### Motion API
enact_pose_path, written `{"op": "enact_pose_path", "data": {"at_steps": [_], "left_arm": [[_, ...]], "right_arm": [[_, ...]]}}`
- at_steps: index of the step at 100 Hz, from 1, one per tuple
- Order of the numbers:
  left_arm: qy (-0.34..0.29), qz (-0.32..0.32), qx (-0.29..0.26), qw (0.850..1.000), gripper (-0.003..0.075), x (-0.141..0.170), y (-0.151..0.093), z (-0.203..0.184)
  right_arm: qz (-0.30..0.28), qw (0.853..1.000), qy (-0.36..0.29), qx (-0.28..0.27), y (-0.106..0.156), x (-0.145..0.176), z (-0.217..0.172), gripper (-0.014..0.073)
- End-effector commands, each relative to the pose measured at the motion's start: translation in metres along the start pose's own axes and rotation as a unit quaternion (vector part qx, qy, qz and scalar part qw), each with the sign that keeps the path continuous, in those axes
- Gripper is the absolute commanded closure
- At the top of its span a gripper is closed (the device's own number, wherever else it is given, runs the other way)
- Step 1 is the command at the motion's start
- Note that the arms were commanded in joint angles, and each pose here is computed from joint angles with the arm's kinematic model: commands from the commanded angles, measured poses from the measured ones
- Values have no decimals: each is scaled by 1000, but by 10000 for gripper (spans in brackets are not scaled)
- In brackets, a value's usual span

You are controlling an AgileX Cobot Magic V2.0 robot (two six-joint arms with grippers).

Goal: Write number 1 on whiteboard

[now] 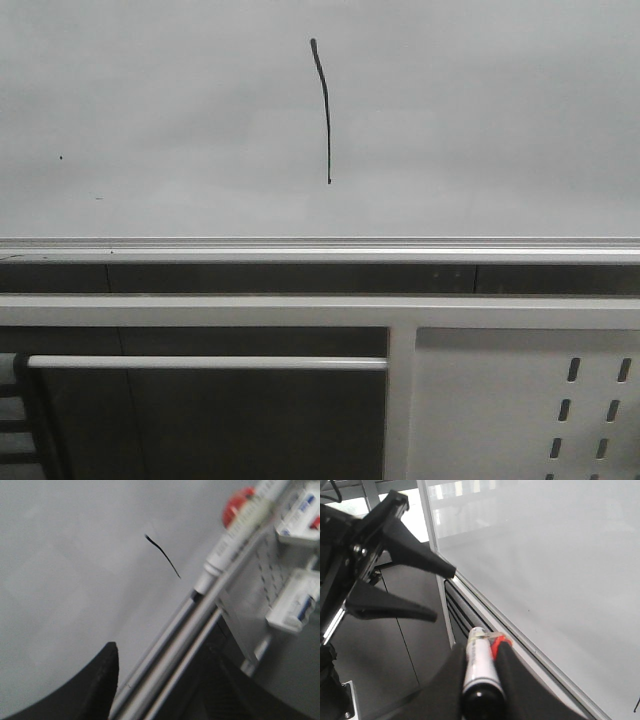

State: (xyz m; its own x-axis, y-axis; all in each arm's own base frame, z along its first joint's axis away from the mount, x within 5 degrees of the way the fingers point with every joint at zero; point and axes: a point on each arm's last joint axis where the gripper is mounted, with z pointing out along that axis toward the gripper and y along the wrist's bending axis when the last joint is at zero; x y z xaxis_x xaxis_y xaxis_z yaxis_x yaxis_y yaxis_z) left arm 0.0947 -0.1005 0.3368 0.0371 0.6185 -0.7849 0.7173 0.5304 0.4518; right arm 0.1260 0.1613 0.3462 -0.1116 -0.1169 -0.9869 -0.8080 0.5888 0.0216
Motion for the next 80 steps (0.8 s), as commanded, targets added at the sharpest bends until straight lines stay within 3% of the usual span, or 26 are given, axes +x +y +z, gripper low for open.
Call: {"op": "enact_pose_path", "data": {"at_steps": [1, 18, 41, 80], "left_arm": [[-3, 19, 47, 999, 372, -9, -3, -7], [-8, 2, 62, 998, 372, -14, -5, -7], [34, -6, 108, 994, 372, -20, -14, 14], [67, -8, 136, 988, 372, -21, -22, 33]], "right_arm": [[0, 1000, -18, -4, 0, -13, -3, 648], [9, 999, -2, -39, 6, -9, -1, 648], [36, 995, 44, -88, 14, 3, 14, 648], [47, 993, 53, -100, 15, 5, 17, 648]]}}
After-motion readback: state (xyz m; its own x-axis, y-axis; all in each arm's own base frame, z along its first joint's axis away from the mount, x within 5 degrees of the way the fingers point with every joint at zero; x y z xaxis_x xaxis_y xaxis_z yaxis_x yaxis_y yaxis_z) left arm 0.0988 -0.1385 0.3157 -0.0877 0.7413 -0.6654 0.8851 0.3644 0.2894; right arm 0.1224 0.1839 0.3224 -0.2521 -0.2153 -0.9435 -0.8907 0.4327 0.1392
